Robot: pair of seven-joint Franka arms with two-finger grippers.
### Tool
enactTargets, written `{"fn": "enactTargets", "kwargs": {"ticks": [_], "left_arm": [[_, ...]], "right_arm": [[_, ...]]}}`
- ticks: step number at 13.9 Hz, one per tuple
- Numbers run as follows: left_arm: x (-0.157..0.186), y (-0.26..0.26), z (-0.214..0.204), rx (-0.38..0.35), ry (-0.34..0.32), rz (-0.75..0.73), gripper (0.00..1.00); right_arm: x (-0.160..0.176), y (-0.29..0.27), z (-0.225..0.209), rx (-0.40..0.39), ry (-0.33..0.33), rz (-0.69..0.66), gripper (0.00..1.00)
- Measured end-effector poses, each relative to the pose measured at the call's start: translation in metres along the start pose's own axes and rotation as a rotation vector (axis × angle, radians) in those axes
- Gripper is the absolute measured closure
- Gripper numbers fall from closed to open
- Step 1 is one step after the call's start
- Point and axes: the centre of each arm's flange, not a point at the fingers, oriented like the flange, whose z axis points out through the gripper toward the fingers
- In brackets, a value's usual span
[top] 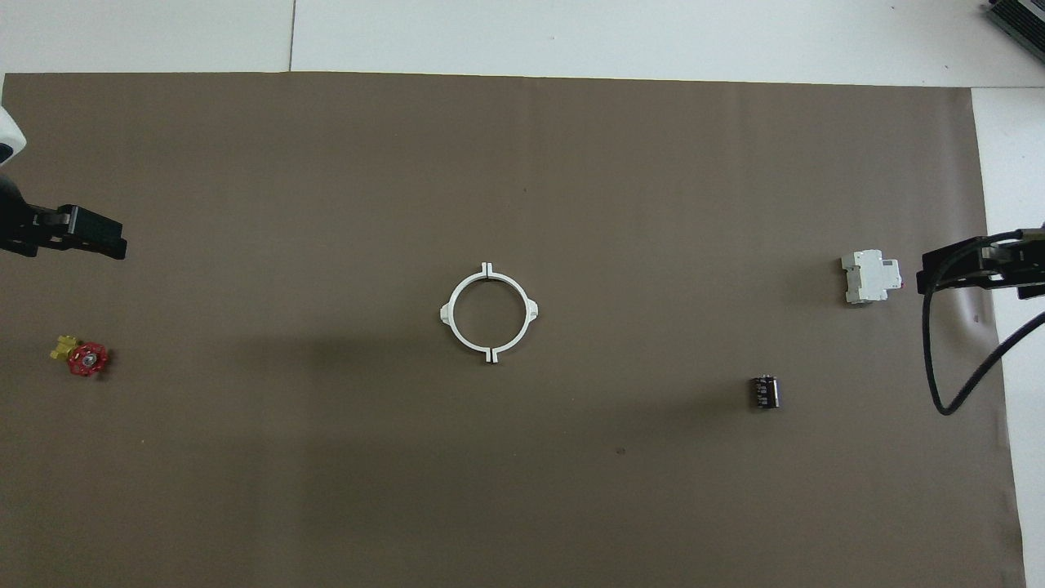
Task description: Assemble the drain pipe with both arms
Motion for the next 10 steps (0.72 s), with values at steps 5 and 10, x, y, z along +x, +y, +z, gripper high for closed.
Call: {"fn": "enactTargets", "kwargs": {"ticks": [5, 10], "left_arm": [[0.006, 0.011, 0.011, -0.002, -0.016, 0.017, 0.0], [0.007, 0.011, 0.012, -0.003, -0.015, 0.018, 0.0]], "right_arm": [[0.0, 0.0, 0.0, 0.0, 0.0, 0.0, 0.0], [0.0, 0.0, 0.0, 0.0, 0.0, 0.0, 0.0]]}}
